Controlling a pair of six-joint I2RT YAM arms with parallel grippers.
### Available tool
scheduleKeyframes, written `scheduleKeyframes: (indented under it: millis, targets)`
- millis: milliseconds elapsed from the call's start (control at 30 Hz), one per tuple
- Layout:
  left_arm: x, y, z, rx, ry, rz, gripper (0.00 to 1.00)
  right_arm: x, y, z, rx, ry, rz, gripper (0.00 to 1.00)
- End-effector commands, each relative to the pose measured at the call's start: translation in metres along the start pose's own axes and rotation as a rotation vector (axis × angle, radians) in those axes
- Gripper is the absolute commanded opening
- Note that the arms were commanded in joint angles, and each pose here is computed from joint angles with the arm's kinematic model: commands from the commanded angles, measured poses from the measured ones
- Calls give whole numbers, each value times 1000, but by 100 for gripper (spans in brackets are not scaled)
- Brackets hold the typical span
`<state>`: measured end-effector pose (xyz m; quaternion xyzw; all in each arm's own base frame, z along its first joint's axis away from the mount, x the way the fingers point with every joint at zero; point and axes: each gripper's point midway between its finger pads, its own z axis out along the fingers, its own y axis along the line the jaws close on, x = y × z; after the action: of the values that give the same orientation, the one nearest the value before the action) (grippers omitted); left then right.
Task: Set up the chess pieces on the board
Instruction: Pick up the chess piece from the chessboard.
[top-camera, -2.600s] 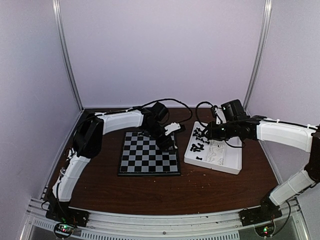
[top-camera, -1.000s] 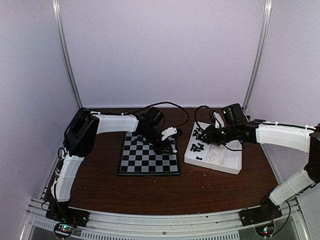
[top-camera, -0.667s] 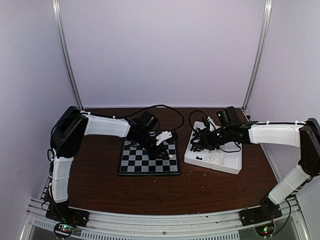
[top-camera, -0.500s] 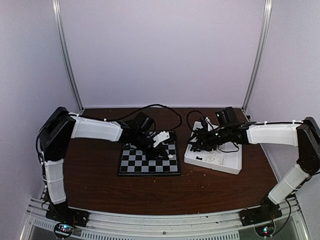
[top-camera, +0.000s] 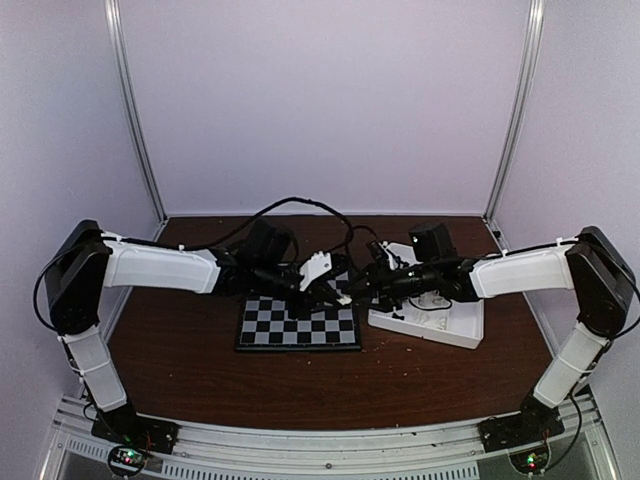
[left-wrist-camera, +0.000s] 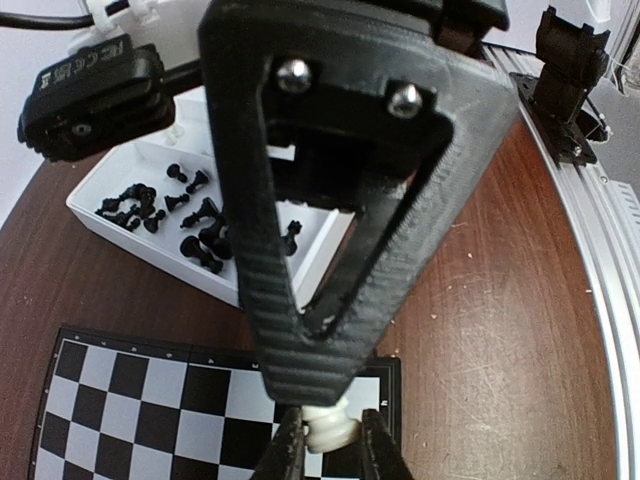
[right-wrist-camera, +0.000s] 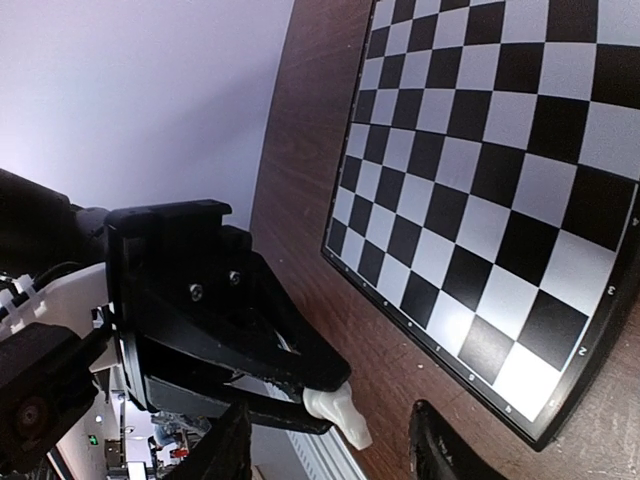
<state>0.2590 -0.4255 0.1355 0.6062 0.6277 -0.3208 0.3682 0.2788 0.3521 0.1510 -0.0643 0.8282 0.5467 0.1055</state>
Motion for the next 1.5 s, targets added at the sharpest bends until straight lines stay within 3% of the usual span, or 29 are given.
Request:
scheduleKeyframes:
  millis: [0,400,633,767,1267,1467]
  targets:
    - [-25,4,-11,-35,-73,58,10,-2,22,6,-108,9,-21,51]
    - [-30,4,-14,-42,-83,75,11,1,26,6,-145,10,-7,23]
    - [-31,6,-16,-54,-84,77,10,2,25,7,-145,12,-2,17]
    - [-31,7,-16,-61,-81,73,10,3,25,7,-154,15,1,24]
    - [-37,12,-14,-68,-99,57,10,7,22,6,-171,16,10,23]
    - [-37,13,-13,-70,-97,52,11,9,22,7,-175,21,9,12]
